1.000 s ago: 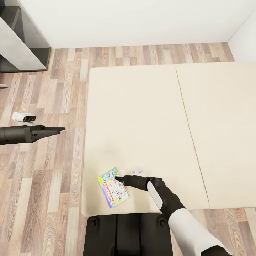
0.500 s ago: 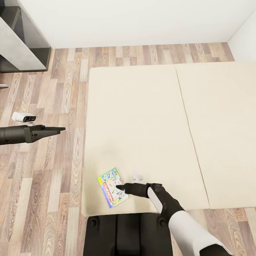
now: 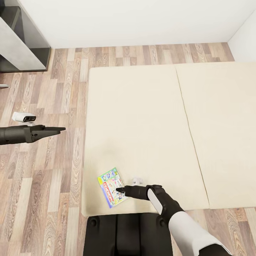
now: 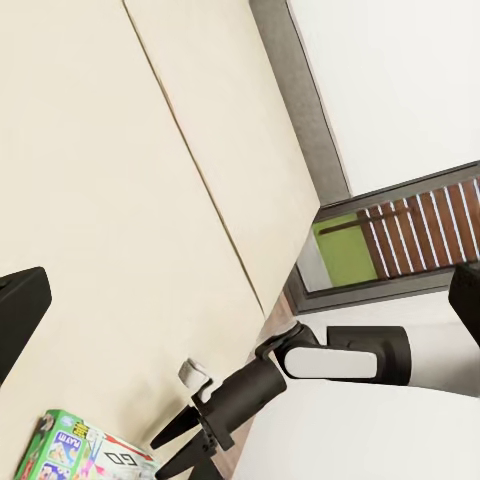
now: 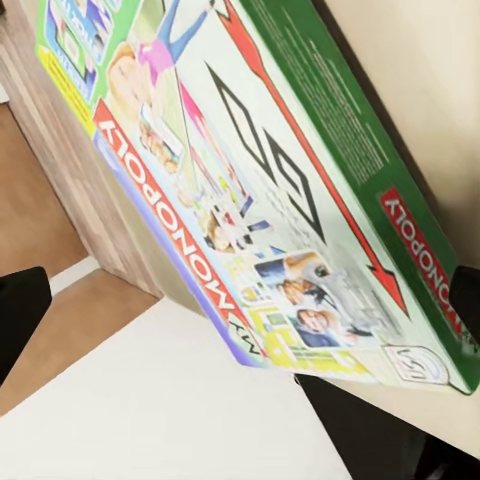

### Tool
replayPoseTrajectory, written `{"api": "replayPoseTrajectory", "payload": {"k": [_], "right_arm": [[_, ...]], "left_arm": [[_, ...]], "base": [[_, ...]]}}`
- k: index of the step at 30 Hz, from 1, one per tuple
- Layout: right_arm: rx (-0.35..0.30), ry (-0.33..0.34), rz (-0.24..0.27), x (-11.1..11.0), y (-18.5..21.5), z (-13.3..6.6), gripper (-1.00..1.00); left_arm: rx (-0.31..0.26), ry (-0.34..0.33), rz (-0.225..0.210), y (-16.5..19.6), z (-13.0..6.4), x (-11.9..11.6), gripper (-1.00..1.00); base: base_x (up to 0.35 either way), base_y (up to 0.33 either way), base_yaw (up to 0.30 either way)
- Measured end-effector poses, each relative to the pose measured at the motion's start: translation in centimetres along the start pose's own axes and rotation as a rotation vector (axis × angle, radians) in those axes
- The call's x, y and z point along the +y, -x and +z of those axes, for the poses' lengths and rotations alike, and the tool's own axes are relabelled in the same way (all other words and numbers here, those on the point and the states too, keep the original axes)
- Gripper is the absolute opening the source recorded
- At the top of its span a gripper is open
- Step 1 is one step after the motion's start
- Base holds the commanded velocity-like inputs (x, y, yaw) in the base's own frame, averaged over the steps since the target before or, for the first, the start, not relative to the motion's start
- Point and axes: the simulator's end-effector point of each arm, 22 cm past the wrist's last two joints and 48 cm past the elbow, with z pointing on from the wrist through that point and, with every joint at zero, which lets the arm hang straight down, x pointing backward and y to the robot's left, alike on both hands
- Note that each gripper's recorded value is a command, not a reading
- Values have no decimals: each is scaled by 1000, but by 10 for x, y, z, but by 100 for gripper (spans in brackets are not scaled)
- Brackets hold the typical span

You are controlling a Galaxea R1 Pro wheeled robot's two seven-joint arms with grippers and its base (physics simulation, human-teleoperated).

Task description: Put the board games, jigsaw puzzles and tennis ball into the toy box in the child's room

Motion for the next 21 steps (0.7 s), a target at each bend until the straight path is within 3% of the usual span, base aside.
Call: {"api": "replayPoseTrajectory", "payload": {"k": [21], "right_arm": [[-3,20,11,7,0,2,100]], "left_arm": [[0,0,0,0,0,0,100]], "base": [[0,0,0]]}}
